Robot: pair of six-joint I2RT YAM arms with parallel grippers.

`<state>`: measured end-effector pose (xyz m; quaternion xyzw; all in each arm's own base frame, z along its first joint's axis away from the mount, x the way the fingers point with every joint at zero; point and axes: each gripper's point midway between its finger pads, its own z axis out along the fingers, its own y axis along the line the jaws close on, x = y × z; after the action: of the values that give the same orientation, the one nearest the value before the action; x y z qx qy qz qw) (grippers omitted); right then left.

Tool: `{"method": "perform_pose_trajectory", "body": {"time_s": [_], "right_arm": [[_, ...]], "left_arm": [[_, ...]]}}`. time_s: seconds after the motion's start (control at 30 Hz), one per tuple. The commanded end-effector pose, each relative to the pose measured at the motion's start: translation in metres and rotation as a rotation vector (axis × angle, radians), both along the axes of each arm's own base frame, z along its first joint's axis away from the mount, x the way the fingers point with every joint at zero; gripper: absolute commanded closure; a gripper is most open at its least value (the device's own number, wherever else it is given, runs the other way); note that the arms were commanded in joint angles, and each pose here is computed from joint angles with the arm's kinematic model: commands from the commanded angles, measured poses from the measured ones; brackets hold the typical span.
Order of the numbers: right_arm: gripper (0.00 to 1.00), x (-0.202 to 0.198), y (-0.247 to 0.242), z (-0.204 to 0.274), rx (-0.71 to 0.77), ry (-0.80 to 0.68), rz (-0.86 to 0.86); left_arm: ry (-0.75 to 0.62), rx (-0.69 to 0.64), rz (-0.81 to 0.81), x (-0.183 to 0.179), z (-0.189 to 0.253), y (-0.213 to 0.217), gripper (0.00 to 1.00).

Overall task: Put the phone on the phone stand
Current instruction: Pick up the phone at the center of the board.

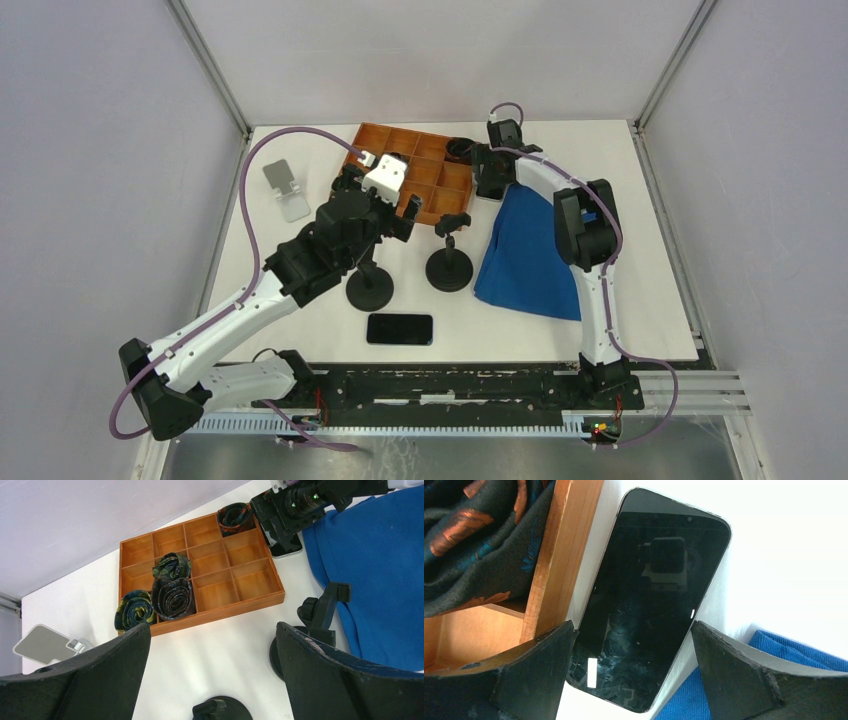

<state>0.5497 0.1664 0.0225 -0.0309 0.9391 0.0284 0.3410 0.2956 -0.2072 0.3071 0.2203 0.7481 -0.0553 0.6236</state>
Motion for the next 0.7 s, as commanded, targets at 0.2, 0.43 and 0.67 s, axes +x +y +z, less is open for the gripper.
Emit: {"method": "perform_pose_trajectory", "body": {"time_s": [0.2, 0.43, 0.67], "right_arm": [[0.09, -0.052, -0.017, -0.031, -0.153, 0.129, 0.058], [0.22, -0.062, -0.046, -0.024, -0.141, 0.142, 0.070], [0.15, -0.057, -0.056, -0.020, -0.166, 0.140, 0.137]], "left_arm": [[-0.068, -0.008, 0.008, 0.000, 0.021, 0.007, 0.00], [-0.068, -0.011, 0.007, 0.000, 0.021, 0.007, 0.00], [-0.069, -0.013, 0.005, -0.001, 0.022, 0.007, 0.00]]}}
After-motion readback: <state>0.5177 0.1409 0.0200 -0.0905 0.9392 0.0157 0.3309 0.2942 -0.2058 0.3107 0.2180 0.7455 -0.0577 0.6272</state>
